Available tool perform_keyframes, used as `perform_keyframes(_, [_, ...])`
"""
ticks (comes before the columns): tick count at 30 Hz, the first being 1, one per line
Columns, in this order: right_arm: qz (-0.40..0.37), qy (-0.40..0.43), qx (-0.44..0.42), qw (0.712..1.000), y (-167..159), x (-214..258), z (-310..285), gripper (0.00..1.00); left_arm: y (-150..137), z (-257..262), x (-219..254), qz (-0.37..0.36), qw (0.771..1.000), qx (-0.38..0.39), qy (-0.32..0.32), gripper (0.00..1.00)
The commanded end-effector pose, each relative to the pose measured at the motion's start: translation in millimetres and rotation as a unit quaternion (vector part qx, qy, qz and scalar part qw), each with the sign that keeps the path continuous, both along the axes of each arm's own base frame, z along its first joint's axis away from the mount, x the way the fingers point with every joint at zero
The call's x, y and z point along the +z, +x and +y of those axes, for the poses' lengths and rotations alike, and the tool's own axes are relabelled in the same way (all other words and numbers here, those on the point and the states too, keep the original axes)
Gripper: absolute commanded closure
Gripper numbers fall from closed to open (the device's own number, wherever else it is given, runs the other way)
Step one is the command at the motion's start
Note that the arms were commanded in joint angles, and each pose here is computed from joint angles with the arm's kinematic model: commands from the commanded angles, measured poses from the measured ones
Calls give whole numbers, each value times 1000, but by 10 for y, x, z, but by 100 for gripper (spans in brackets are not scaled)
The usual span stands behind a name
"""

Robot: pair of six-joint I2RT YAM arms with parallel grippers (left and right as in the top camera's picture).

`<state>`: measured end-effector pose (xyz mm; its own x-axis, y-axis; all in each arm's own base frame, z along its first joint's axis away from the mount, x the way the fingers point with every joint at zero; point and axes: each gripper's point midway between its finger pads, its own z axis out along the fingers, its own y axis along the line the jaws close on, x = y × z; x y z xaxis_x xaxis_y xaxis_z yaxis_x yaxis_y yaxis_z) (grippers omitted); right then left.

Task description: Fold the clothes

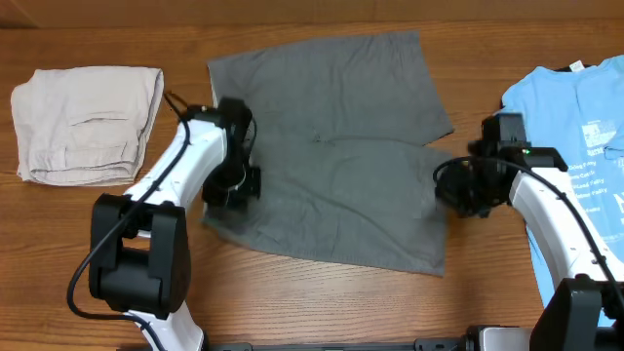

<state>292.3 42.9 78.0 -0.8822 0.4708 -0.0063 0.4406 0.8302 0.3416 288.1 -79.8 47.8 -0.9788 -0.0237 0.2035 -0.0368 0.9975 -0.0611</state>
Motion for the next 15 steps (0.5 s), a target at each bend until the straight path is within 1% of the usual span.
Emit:
perform_keyframes(1, [-74,-8,14,997,327,108,-9,96,423,-255,351,-89,993,-6,-71,96])
perform_keyframes(4, [-105,-9,14,994,521,78,-13,96,628,-372,308,-130,987,-5,-93,95])
perform_keyframes(6, [-113,-10,14,993,613,23,-14,96,685,-409,219,-140,985,1,-96,93])
perform_keyframes(8, [-116,-10,14,993,677,-46,-16,96,687,-426,102,-140,985,4,-97,96])
perform_keyframes(13, [-118,-18,25,993,842,-315,-36,96,601,-397,-140,-129,987,4,-92,96])
perform_keyframes(15, [-112,-37,19,993,896,-470,-105,96,575,-392,-191,-128,988,4,-92,96])
